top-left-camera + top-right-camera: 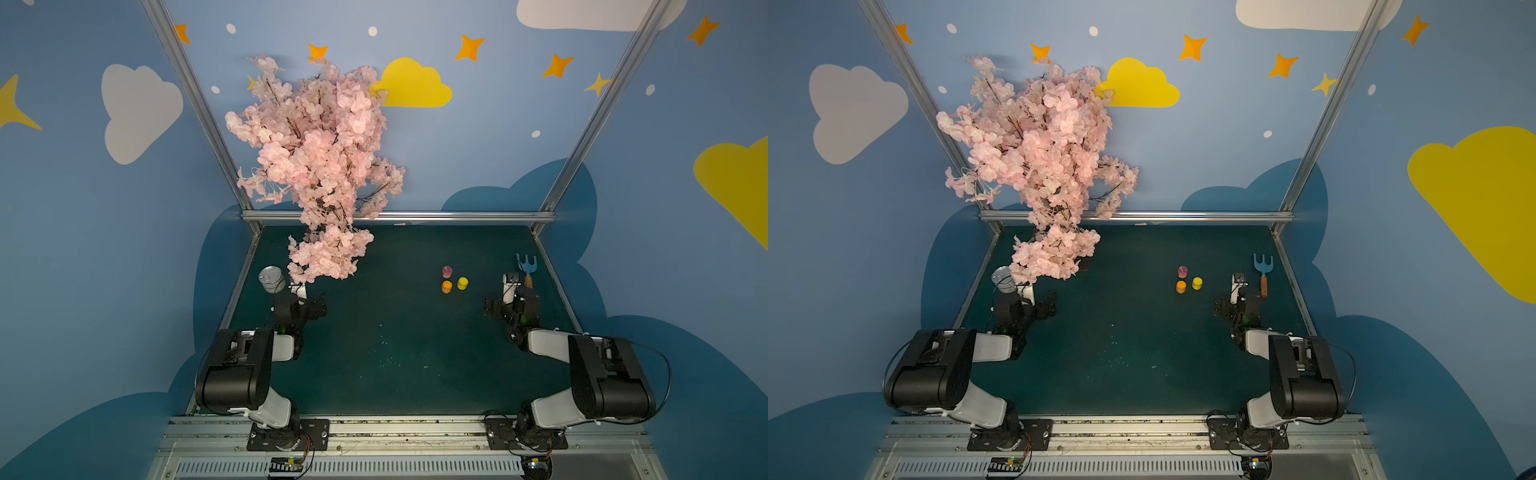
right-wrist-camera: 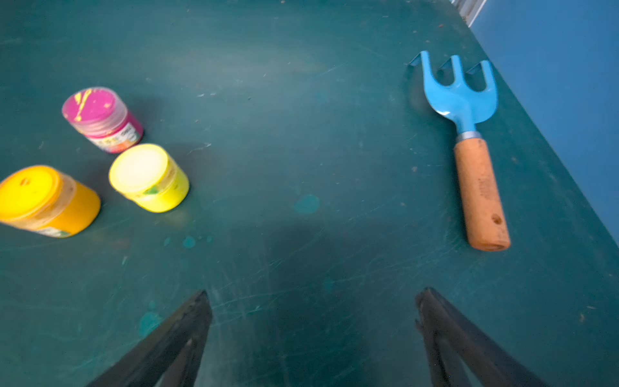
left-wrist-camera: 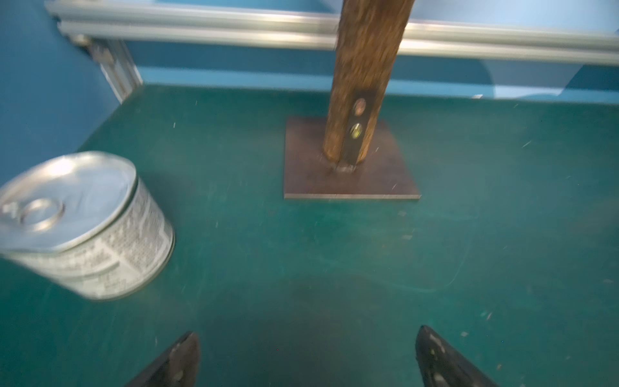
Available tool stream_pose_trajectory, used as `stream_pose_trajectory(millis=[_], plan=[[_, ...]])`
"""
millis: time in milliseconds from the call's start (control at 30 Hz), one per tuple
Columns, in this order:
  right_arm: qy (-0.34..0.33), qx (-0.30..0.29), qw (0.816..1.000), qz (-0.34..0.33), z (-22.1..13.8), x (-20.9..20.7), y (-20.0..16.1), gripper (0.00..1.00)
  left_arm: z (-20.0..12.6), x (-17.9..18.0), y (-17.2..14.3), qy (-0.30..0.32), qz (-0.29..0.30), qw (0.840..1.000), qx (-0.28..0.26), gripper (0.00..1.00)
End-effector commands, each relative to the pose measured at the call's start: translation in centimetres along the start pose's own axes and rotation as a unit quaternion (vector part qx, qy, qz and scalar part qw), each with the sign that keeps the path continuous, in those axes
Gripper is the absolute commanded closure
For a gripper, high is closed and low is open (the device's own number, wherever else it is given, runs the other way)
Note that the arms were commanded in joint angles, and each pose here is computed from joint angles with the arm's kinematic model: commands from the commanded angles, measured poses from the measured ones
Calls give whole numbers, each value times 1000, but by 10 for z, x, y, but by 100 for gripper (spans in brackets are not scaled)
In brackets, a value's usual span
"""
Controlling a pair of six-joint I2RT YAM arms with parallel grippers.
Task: Close the paint jar lid
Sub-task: Reset both arms
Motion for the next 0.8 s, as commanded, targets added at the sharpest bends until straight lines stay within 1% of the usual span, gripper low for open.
stream_pose_trajectory(millis=[0, 67, 167, 600, 633, 667, 700, 767], plan=[[14, -38, 999, -1, -2, 3, 24, 3, 1, -8, 5, -20, 10, 1000, 0, 0], [14, -38, 999, 0, -1, 3, 24, 3, 0, -9, 3, -20, 14, 1000, 3, 0], [14, -37, 999, 0, -2, 3, 23, 3, -4, -17, 1, -26, 35, 999, -12, 0], [14, -37, 999, -1, -1, 3, 24, 3, -5, -15, 2, -16, 36, 999, -16, 0], [7, -39, 999, 3, -2, 0, 23, 3, -6, -8, 5, 7, 25, 999, -23, 0], [-29, -37, 999, 25, -4, -12, 20, 3, -11, 10, 8, 58, -4, 997, -41, 0], [-56, -44, 996, 44, -10, -22, 17, 3, -20, 24, 8, 88, -31, 994, -62, 0], [-90, -73, 991, 63, -23, -31, 15, 3, -34, 29, 7, 67, -52, 992, -93, 0]])
Point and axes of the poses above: each gripper's point midway between its finger pads, its own z axis out along the fingers, its own x axis along the line the jaws close on, y = z × x, the point moved 1 cm from there along -z, back along the fingers, and after that the axes turned 9 degrees about -z, right-handed, at the moved point
